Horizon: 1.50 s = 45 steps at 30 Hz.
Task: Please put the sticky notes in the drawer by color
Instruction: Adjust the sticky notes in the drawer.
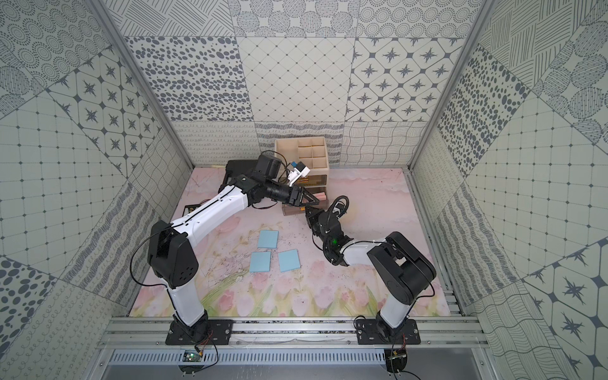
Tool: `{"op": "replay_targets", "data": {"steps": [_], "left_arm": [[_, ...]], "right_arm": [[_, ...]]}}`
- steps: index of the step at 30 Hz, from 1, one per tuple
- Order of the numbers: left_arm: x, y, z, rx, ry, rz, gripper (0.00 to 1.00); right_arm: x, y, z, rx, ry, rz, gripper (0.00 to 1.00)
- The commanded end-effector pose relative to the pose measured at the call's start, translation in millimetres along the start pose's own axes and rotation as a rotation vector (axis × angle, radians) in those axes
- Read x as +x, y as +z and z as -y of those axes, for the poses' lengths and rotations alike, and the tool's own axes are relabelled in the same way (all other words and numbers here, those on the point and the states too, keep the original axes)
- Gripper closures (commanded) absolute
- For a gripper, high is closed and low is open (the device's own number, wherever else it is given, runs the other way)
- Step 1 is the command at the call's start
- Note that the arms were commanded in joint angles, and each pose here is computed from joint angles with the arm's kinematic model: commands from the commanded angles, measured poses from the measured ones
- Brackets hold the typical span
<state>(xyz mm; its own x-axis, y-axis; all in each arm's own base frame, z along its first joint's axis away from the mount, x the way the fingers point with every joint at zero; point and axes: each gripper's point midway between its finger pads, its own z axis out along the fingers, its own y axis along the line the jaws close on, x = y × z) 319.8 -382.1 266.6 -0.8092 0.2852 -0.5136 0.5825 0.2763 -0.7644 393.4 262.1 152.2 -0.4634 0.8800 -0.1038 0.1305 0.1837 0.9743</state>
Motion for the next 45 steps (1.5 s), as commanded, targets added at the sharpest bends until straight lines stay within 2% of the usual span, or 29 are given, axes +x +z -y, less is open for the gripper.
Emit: {"op": "replay_targets", "data": {"steps": [1,13,26,31,34,38,45], "left_arm": [[15.4,9.8,-2.3,0.029,-0.009,-0.063,0.38],[-0.5,27.2,-42.5,-0.092,-0.016,-0.059,0.38],[-26.5,26.3,-99.6,-0.370,-0.040,0.022,0.40],[-39.1,16.9,-114.2,-0.480,-0.025,0.090,0.41],[-45.2,8.1,-117.7,-0.539,-0.011,0.122,0.41],[-48.2,-0.3,-107.2,-0.540,0.014,0.147,0.40],[-51.0,-22.9,-100.6,-0.616,0.023,0.197,0.38]], "right_arm": [[-2.2,4.4,-5.1,-0.008,-0.034,0.020,1.00],[-3.2,0.7,-6.7,-0.010,-0.038,0.022,1.00],[-0.4,-0.6,-7.7,-0.014,-0.039,0.004,1.00],[-0.5,-1.4,-5.4,-0.008,-0.042,0.004,1.00],[-0.1,-1.3,-4.1,-0.005,-0.040,0.004,1.00],[0.9,0.2,-3.8,-0.006,-0.037,-0.001,1.00],[2.0,0.5,-3.3,-0.009,-0.033,-0.005,1.00]]}}
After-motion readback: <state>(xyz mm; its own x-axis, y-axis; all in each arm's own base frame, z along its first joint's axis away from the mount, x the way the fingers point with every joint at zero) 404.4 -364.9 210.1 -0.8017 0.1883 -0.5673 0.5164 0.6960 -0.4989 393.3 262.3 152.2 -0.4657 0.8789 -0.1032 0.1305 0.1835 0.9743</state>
